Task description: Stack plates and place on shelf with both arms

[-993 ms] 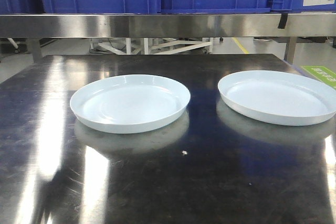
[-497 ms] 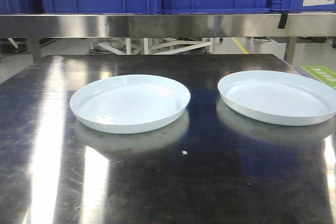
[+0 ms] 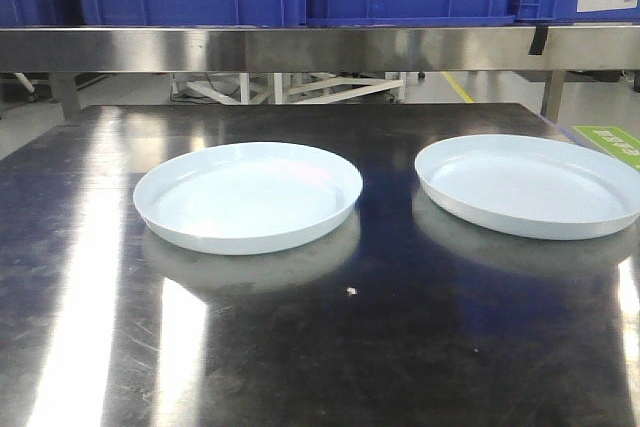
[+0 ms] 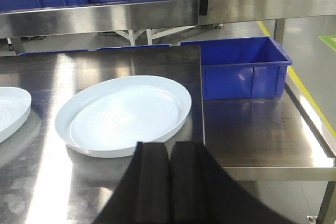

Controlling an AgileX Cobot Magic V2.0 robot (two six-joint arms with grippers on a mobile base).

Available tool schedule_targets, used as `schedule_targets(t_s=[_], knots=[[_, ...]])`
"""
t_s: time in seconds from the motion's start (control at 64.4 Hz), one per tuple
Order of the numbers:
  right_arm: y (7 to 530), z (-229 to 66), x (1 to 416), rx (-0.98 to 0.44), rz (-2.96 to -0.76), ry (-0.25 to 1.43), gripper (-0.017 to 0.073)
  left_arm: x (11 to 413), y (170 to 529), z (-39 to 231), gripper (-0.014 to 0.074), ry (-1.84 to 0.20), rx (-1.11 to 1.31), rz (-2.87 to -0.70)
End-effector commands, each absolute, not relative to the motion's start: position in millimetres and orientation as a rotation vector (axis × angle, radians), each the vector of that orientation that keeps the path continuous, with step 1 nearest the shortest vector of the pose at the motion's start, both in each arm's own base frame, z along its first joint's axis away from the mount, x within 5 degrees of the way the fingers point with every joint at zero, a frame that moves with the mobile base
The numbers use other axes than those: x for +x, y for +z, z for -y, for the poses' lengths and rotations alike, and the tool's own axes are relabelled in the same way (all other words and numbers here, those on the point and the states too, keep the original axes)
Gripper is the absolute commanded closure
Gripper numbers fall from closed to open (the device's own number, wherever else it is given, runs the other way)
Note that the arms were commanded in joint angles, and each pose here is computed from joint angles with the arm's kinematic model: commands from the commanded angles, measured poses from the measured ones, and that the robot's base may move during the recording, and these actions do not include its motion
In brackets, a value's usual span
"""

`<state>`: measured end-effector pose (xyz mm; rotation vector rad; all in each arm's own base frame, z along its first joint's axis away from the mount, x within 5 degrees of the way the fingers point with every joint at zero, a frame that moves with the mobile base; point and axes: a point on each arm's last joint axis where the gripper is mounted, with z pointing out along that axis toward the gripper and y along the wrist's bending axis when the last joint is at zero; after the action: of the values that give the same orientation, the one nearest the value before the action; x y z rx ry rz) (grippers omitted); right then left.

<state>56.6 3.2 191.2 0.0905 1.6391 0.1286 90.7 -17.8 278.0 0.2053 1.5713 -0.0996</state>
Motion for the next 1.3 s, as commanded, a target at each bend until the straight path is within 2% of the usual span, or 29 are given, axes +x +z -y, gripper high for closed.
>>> schedule_targets(t_s=[0.0,0.885,1.288], knots=[[199.4,-0.6,55.4,0.095,-1.541,0.094,0.0529,87.0,297.7,14.0,0.0510,-0.075,0.164,-1.431],[199.5,-0.5,55.4,0.095,-1.540,0.094,0.0529,83.0,304.1,12.9,0.0510,-0.094,0.135,-1.363],[208.7,2.2,54.6,0.117,-1.439,0.078,0.0529,83.7,303.8,13.0,0.0510,-0.093,0.136,-1.368]])
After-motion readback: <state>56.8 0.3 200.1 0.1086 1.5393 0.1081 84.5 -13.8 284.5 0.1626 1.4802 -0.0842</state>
